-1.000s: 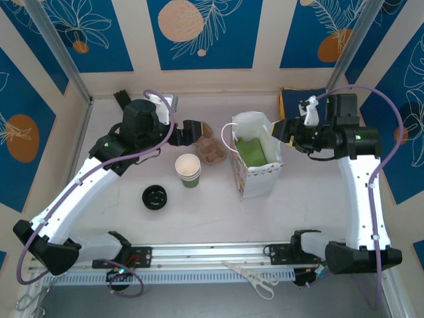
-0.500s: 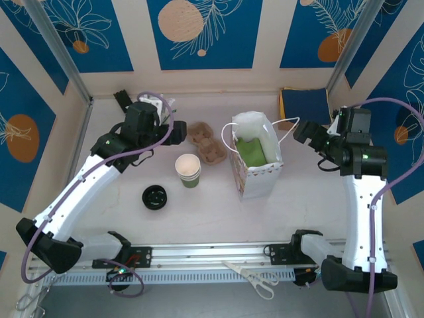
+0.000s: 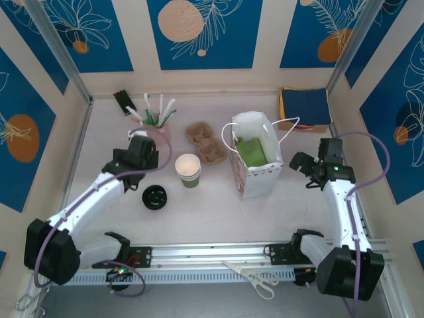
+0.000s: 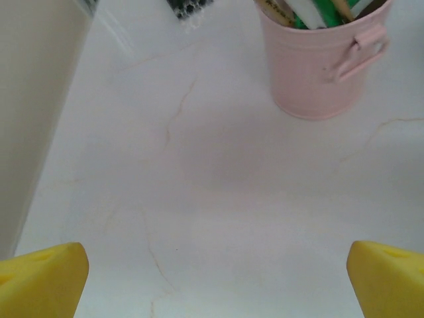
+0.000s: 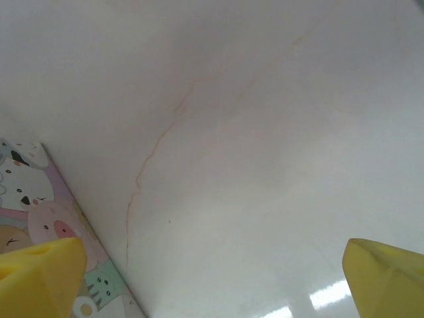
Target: Pack the takeout coffee
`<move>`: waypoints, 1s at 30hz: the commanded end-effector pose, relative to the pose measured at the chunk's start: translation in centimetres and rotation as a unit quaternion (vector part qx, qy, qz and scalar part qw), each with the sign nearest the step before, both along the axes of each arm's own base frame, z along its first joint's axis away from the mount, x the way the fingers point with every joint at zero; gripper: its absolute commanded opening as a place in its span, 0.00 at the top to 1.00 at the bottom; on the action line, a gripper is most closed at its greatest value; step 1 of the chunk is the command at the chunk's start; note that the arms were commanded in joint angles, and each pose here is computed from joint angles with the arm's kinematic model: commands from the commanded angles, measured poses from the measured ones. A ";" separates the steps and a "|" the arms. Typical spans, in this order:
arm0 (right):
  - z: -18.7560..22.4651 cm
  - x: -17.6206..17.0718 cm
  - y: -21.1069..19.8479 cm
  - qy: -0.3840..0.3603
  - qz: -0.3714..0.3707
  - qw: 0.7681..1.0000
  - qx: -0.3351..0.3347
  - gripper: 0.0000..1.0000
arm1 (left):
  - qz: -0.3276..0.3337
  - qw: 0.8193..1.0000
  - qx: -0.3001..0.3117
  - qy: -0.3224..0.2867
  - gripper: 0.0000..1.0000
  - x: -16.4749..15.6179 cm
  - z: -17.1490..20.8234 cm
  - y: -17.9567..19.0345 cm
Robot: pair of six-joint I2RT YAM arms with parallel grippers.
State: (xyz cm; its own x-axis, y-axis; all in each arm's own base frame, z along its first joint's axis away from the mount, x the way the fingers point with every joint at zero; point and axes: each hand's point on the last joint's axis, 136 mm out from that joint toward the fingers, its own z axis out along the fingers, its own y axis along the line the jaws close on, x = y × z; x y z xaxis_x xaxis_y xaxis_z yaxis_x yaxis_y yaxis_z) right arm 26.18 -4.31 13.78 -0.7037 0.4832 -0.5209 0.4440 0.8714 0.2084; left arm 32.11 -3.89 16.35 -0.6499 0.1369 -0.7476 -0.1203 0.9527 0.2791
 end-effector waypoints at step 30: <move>-4.1 13.2 6.7 -0.312 0.213 0.921 -0.093 0.01 | -0.105 0.979 -0.090 -0.153 0.00 7.7 -7.0 1.9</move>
State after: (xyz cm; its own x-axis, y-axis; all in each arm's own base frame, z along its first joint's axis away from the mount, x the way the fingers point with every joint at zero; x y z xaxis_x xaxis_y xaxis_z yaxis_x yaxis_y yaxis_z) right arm 38.49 1.18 8.05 -0.4365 0.1245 -0.8910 -0.0306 0.9878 0.1530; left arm 39.42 -0.99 8.43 -0.4325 0.0846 -0.8977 -0.0440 0.9924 0.1147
